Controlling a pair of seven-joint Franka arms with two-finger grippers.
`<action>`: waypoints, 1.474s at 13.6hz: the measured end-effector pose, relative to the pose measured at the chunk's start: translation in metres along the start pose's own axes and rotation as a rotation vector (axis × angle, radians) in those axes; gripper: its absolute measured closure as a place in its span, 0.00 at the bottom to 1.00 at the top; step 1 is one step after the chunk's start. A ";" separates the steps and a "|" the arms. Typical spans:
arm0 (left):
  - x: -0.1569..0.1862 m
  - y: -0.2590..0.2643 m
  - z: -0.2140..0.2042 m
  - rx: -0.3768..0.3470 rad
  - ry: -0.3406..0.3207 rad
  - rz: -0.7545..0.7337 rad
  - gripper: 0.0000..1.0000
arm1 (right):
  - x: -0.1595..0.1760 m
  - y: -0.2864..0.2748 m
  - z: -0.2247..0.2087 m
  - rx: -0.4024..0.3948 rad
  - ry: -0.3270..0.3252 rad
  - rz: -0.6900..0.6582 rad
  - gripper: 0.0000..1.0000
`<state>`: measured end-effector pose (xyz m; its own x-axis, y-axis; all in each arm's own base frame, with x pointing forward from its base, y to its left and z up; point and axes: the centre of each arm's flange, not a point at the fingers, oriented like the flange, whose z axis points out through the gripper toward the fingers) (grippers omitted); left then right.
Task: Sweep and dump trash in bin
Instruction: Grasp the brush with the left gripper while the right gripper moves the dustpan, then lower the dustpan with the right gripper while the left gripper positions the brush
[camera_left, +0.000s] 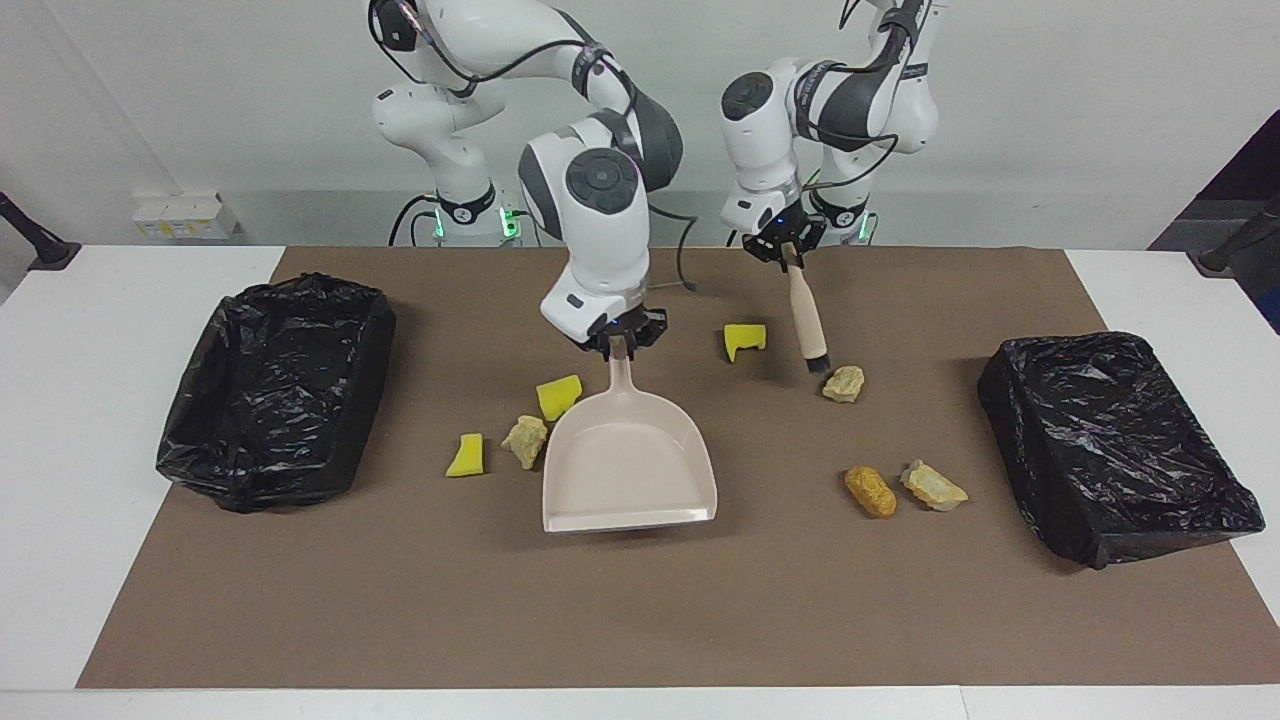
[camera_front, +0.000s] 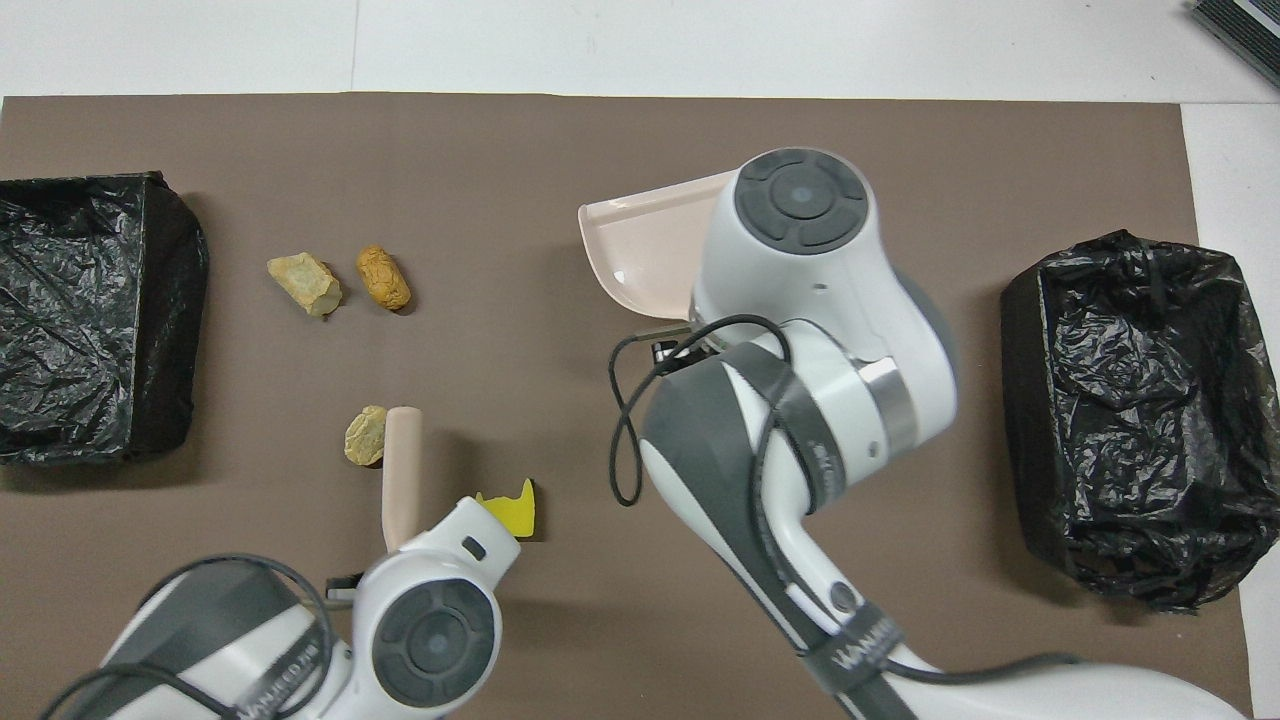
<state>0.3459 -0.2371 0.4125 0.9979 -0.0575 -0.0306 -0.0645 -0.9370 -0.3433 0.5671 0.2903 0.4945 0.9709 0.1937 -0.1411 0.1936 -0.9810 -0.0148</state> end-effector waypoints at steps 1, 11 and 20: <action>0.018 -0.021 0.004 -0.016 -0.001 0.012 0.74 | -0.011 0.015 -0.015 -0.013 -0.022 -0.089 0.67; 0.149 -0.173 0.063 -0.100 0.038 0.192 0.74 | 0.014 0.130 0.019 -0.012 -0.055 -0.963 0.67; 0.177 -0.185 0.121 -0.282 0.040 0.141 0.74 | 0.013 0.031 0.088 -0.098 -0.189 -1.150 0.67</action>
<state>0.5337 -0.0320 0.3568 0.9792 -0.2017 -0.0202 -0.2026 -0.9771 -0.0646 0.5732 0.2612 0.4049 0.1818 0.9537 -0.2397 0.9627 -0.2223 -0.1542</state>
